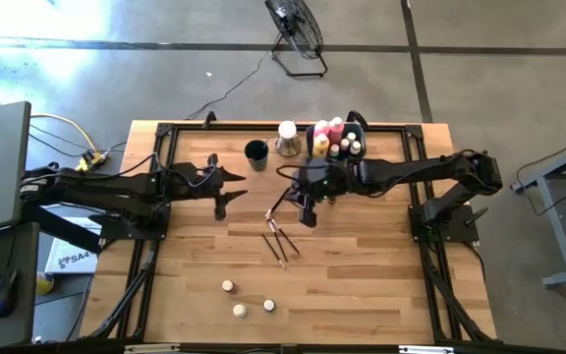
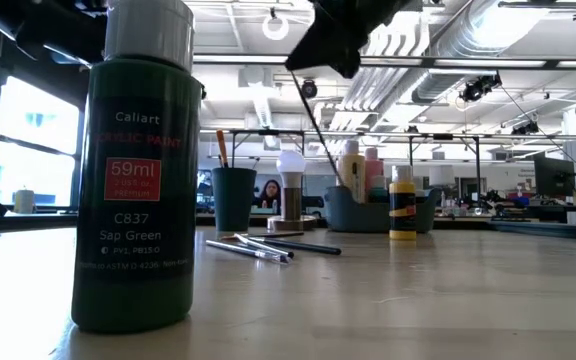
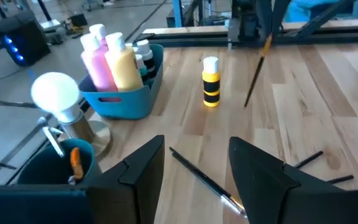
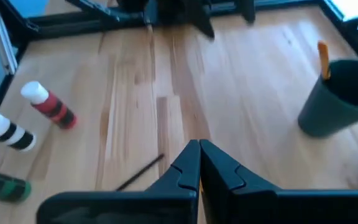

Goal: Pick & Place Paint Supplies
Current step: Put the gold paintbrush into the blue cup

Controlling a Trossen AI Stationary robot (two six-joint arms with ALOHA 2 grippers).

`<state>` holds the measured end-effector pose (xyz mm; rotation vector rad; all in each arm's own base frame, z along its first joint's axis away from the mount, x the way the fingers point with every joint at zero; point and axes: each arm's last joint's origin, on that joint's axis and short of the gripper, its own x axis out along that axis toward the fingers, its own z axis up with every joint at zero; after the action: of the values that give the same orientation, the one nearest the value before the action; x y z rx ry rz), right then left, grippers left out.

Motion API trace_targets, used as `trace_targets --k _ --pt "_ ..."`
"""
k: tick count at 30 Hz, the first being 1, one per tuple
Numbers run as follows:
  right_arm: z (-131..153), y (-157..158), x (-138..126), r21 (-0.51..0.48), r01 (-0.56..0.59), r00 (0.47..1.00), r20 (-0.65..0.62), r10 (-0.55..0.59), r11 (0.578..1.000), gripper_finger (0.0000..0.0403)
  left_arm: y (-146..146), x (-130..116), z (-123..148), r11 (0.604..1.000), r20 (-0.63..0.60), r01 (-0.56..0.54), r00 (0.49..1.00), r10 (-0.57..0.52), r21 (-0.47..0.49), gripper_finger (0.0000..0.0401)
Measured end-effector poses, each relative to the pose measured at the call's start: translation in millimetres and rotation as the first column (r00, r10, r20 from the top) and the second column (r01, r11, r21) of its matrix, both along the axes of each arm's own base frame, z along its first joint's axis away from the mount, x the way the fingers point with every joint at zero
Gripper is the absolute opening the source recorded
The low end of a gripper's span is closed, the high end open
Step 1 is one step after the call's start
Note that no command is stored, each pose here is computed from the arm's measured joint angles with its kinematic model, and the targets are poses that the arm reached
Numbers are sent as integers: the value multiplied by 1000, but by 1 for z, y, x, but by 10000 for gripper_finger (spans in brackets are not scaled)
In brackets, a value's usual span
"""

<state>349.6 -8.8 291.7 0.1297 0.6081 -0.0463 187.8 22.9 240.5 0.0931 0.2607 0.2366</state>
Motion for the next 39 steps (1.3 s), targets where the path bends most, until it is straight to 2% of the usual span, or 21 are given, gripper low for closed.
trace_targets --k 8,16,21,26,33,39 --pt "10 0 6 -55 -15 992 121 21 998 2 -2 36 -6 976 123 203 970 -211 76 177" --pt "24 0 4 -101 -25 977 206 45 995 2 0 54 -16 976 185 199 960 -212 90 177" --pt "30 0 5 -112 -49 963 260 77 993 2 0 61 -14 978 260 198 943 -208 66 177" --pt "30 0 5 -120 -53 962 260 83 991 2 -1 74 -7 963 282 266 923 -263 29 177" --pt "30 0 5 -120 -53 962 260 83 991 2 1 94 0 962 292 273 918 -268 24 177" --pt "30 0 5 -120 -53 962 259 83 991 2 1 96 0 963 288 269 921 -264 23 176"
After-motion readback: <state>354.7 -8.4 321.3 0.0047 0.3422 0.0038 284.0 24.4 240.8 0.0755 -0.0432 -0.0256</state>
